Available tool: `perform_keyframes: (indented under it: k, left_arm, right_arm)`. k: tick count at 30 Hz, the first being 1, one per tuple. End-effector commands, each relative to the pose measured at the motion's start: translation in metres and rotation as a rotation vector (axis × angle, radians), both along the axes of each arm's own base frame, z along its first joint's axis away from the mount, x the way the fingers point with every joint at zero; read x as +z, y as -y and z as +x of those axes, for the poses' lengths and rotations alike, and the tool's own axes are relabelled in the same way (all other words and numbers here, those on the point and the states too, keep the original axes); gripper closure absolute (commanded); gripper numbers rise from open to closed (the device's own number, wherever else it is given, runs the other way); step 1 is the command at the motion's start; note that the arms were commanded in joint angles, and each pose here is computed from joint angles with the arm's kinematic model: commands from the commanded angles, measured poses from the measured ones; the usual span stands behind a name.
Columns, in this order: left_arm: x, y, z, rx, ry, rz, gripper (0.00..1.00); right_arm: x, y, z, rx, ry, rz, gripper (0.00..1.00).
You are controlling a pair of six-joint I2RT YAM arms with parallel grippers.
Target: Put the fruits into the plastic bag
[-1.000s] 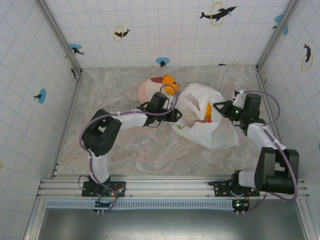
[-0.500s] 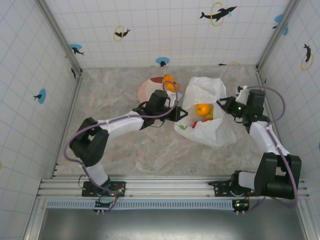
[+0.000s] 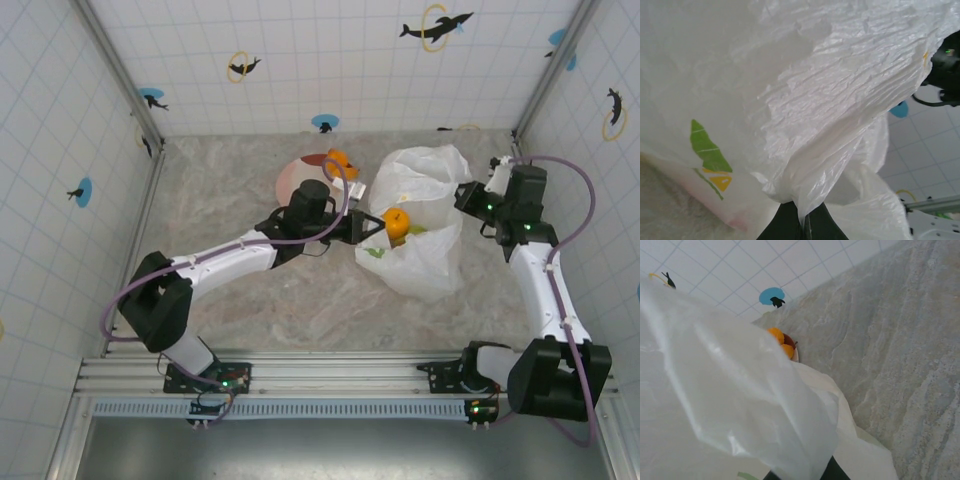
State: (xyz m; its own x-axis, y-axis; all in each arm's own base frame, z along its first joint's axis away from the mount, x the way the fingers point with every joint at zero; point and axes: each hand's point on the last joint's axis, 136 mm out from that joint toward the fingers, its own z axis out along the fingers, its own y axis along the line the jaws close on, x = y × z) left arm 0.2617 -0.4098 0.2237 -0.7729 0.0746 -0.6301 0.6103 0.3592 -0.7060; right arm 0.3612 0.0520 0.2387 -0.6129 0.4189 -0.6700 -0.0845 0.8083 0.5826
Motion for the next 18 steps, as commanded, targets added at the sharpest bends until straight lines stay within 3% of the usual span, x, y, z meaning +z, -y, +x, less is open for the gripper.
perform_keyframes:
  k: [1, 5, 11, 18]
  left_arm:
    - [-0.031, -0.012, 0.019, 0.087, 0.014, 0.112, 0.99]
    - [-0.037, -0.019, 0.026, 0.097, 0.000, 0.127, 0.77]
    - [-0.019, -0.040, 0.027, 0.076, 0.026, 0.085, 0.28]
    - [0.004, -0.071, 0.018, 0.017, 0.094, 0.044, 0.05]
  right_arm:
    - [0.004, 0.000, 0.002, 0.001, 0.008, -0.019, 0.99]
    - [0.002, -0.004, 0.004, 0.009, 0.010, 0.009, 0.99]
    - [-0.009, -0.012, 0.002, 0.035, -0.006, 0.056, 0.99]
    - [-0.012, -0.010, 0.002, 0.027, -0.007, 0.063, 0.99]
